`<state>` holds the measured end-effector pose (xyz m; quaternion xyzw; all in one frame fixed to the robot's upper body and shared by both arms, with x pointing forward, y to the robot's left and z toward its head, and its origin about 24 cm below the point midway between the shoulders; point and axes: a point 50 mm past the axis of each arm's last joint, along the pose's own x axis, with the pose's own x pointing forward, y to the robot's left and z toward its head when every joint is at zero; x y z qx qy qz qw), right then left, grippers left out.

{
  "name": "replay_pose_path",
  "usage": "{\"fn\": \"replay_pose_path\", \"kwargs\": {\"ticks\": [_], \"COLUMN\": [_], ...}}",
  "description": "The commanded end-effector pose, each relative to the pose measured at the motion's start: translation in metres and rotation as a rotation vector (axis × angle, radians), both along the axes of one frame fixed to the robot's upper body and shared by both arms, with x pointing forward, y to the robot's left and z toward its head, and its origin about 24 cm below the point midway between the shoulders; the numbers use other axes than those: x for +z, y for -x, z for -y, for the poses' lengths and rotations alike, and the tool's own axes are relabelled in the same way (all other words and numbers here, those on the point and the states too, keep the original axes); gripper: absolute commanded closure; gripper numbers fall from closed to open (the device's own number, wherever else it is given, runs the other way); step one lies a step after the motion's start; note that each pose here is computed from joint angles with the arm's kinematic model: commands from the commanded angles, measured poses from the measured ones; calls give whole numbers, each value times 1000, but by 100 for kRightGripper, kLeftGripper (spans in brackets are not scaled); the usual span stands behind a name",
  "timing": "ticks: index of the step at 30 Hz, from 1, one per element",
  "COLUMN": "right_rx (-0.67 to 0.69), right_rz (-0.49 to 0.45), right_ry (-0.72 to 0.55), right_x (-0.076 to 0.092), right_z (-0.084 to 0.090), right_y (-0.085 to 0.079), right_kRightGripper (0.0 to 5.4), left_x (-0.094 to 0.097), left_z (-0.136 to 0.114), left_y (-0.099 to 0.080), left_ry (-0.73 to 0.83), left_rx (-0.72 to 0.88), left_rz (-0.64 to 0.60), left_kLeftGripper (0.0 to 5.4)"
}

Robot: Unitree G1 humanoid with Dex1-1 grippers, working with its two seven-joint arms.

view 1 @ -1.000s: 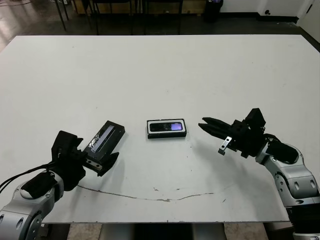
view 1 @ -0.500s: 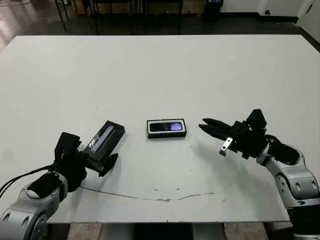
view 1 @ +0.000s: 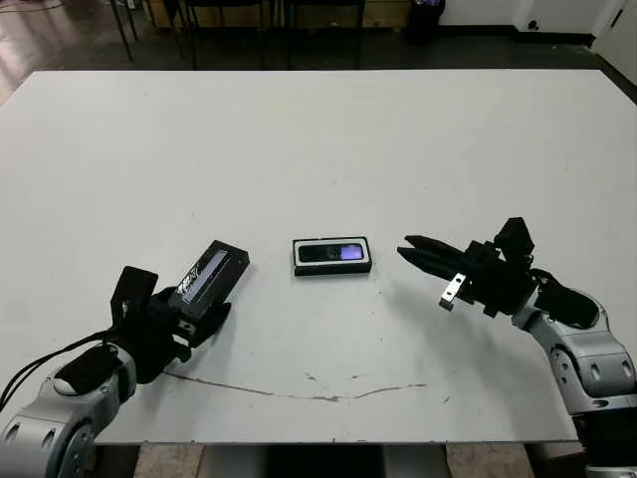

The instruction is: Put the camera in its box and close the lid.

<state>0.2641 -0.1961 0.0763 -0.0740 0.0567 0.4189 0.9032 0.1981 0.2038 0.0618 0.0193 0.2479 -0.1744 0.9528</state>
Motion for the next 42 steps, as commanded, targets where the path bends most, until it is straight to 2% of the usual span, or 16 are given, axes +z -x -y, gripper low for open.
{"fn": "replay_pose_path", "kwargs": {"ticks": [1,5,12,16,20,24,29,33,36,39,42], "right_rx": [0,1,-5,-18,-50,-84,-128,-175,-199,-194,-196], "right_rz": [-7,-19,-20,23,42,34,21,19,10,15,3], "right_ry": [1,1,-12,-26,-10,-27,-68,-49,-39,-21,-2], "right_x": [-1,-2,-2,1,6,11,16,26,30,29,28], "right_z": [2,2,3,4,9,17,28,38,41,41,40], "right_y": [0,-1,-1,-2,-3,-7,-15,-21,-24,-25,-24], "right_kRightGripper": [540,540,540,540,540,540,540,540,540,540,540], "left_x": [-10,-9,-3,3,16,37,61,73,75,73,71], "left_z": [0,2,2,0,-3,-7,-6,-5,-8,-11,-6], "left_y": [5,7,4,0,-13,-35,-66,-95,-118,-136,-147], "left_ry": [13,37,-12,-118,-214,-270,-354,-387,-456,-438,-426], "left_rx": [29,86,107,67,-20,-170,-415,-655,-832,-934,-979], "left_rz": [-51,-41,49,151,278,390,437,374,203,60,24], "left_kLeftGripper": [350,396,397,397,397,397,397,397,397,397,398]}}
